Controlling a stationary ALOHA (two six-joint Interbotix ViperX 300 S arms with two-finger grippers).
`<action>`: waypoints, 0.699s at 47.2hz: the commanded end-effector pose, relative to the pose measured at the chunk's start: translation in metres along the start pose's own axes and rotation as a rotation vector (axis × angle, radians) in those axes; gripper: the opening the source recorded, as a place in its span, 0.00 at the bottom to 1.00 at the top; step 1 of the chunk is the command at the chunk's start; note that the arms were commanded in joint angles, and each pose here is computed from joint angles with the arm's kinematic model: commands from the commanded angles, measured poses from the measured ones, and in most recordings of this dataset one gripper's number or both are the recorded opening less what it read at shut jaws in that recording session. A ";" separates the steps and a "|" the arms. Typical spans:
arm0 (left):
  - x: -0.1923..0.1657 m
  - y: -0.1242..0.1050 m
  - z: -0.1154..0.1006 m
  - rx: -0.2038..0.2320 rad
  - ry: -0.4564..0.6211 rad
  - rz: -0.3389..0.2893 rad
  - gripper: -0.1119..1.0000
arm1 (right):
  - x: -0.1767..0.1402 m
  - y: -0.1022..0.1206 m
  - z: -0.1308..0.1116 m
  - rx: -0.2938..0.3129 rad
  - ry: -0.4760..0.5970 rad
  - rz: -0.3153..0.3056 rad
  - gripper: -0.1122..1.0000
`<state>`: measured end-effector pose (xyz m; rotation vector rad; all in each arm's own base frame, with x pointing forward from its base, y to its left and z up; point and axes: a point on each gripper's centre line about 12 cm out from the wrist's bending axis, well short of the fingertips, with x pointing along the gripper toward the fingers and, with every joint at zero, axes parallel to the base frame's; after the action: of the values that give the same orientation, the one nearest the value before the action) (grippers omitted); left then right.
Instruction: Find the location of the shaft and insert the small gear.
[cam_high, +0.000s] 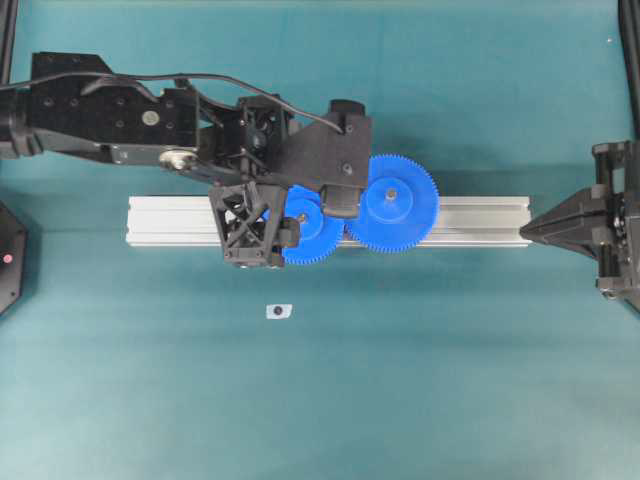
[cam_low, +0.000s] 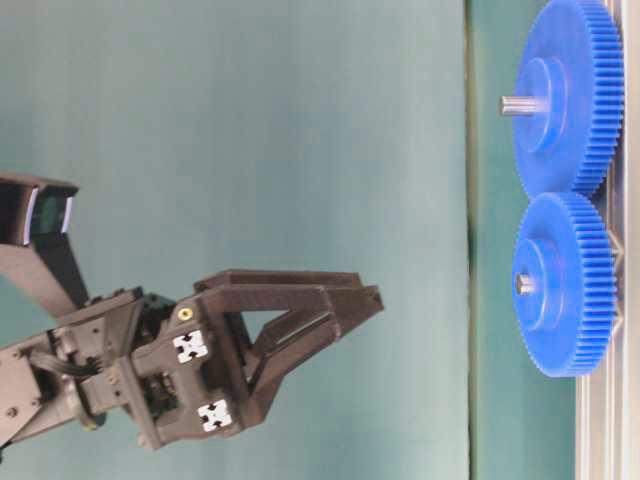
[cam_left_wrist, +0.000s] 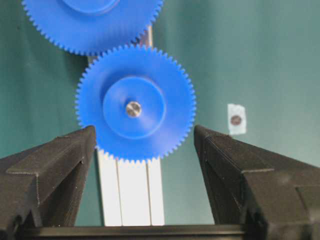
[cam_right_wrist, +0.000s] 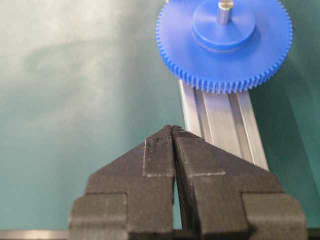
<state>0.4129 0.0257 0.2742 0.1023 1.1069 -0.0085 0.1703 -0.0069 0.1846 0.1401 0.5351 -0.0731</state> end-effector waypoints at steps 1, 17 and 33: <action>-0.021 -0.001 0.006 0.003 -0.058 0.007 0.78 | 0.000 0.000 0.004 0.010 -0.011 0.000 0.12; -0.024 -0.001 0.002 0.003 -0.059 0.008 0.78 | 0.000 0.000 0.005 0.010 -0.012 0.000 0.12; -0.023 -0.002 0.002 0.002 -0.056 0.007 0.78 | 0.000 0.000 0.005 0.011 -0.014 0.001 0.12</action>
<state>0.4070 0.0241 0.2789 0.1016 1.0976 -0.0088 0.1703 -0.0069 0.1846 0.1416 0.5350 -0.0735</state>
